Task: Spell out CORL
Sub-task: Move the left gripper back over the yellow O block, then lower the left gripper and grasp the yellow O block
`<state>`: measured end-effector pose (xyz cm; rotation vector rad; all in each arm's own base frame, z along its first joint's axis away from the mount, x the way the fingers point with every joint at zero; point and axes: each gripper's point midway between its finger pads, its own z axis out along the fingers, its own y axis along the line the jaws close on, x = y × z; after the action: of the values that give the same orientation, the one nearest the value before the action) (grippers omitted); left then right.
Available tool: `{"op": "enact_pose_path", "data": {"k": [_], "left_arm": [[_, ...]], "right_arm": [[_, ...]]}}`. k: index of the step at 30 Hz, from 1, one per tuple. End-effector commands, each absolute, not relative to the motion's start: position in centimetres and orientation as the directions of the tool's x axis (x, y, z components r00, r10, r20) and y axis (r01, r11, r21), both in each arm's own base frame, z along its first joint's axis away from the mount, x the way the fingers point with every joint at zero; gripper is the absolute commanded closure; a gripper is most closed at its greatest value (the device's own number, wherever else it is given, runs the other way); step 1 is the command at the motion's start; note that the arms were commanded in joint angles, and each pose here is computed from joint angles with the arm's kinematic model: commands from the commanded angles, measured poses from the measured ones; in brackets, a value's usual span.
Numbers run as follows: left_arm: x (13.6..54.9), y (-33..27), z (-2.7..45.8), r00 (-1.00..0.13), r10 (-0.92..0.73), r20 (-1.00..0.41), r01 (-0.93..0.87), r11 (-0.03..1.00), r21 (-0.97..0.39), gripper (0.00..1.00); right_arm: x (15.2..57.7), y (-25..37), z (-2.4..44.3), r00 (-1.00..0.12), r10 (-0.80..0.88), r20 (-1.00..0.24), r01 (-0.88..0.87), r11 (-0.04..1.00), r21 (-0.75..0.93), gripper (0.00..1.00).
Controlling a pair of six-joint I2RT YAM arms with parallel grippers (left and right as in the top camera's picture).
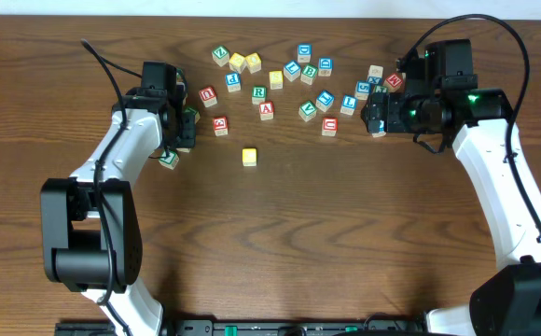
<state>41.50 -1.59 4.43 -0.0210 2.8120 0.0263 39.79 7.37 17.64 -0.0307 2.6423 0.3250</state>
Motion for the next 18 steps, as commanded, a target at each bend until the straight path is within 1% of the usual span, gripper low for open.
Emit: {"op": "enact_pose_path", "data": {"k": [1, 18], "left_arm": [[41.58, -1.58, 4.11, -0.948, 0.009, -0.317, 0.003, 1.0, 0.021, 0.51], [41.62, -1.58, 4.02, -0.947, 0.016, -0.32, 0.009, 1.0, 0.023, 0.51]], "right_arm": [[40.2, 7.76, 18.39, -0.878, 0.04, -0.477, -0.081, 0.97, 0.229, 0.01], [40.2, 7.76, 18.38, -0.878, 0.04, -0.477, -0.08, 0.97, 0.229, 0.01]]}}
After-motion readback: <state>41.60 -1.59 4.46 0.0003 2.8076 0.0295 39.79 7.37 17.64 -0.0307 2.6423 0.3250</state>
